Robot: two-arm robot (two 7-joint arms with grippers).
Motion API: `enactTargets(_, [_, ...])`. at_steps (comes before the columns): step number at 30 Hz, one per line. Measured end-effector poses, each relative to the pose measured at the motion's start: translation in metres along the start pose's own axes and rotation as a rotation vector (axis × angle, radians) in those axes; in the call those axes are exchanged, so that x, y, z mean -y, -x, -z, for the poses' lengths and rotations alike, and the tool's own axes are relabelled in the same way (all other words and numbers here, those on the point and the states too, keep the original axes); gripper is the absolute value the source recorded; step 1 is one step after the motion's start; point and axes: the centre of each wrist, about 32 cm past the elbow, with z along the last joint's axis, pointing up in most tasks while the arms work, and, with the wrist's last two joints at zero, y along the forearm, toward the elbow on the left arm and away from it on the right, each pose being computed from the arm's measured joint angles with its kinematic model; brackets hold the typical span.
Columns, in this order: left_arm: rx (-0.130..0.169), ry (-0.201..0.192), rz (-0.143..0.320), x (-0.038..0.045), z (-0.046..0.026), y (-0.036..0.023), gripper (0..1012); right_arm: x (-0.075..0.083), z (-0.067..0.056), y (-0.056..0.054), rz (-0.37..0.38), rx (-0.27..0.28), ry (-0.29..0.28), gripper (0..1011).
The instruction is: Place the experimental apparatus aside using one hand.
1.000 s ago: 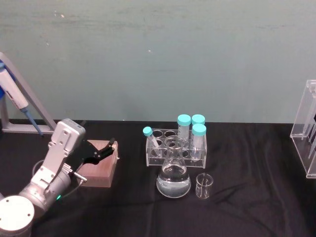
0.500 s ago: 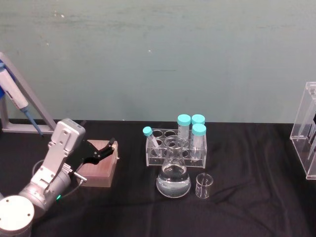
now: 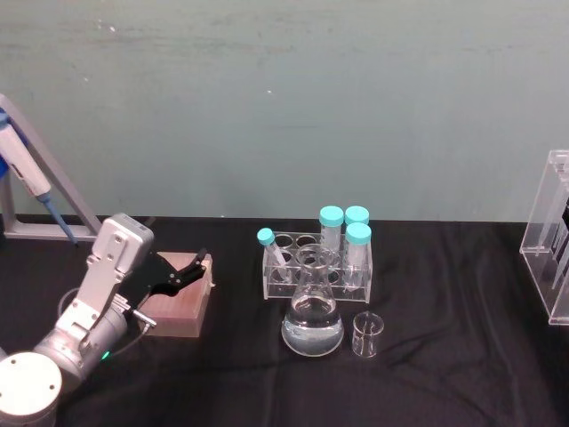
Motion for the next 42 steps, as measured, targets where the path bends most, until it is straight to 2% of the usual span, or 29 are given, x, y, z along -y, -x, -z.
enactTargets(42, [0.0, 0.0, 0.0, 0.0, 0.0, 0.0, 1000, -0.0007, 0.003, -0.0003, 0.002, -0.012, 0.014, 599])
